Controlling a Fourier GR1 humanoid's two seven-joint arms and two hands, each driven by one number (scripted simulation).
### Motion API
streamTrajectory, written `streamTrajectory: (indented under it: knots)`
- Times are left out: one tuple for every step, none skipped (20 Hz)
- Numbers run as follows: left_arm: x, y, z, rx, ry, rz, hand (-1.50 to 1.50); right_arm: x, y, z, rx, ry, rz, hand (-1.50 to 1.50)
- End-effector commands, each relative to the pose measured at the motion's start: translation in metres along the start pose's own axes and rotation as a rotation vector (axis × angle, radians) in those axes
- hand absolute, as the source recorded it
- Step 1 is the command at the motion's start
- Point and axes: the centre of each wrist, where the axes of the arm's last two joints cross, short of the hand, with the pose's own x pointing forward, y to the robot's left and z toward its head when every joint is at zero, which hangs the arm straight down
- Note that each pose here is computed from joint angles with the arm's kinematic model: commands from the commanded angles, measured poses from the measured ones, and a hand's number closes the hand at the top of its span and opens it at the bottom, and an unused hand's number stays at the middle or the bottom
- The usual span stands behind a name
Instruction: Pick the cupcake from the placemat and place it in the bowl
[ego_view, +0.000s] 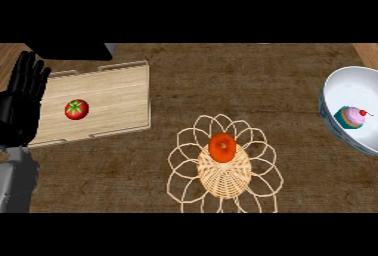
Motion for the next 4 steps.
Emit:
streamTrajectory:
  knots:
    - [-0.008, -0.002, 0.006, -0.022, 0.014, 0.023, 0.0, 0.002, -0.023, 0.016, -0.01, -0.016, -0.024, -1.5]
    - [-0.003, 0.005, 0.001, 0.0, 0.001, 0.013, 0.0, 0.0, -0.028, 0.021, -0.005, -0.013, -0.037, -1.5]
    - [-0.003, -0.004, 0.001, -0.005, 0.0, 0.02, 0.0, -0.005, -0.026, 0.022, -0.002, -0.015, -0.056, -1.5]
    - [-0.001, 0.008, 0.001, 0.0, -0.003, 0.001, 0.0, 0.004, -0.036, 0.024, 0.011, -0.013, -0.044, -1.5]
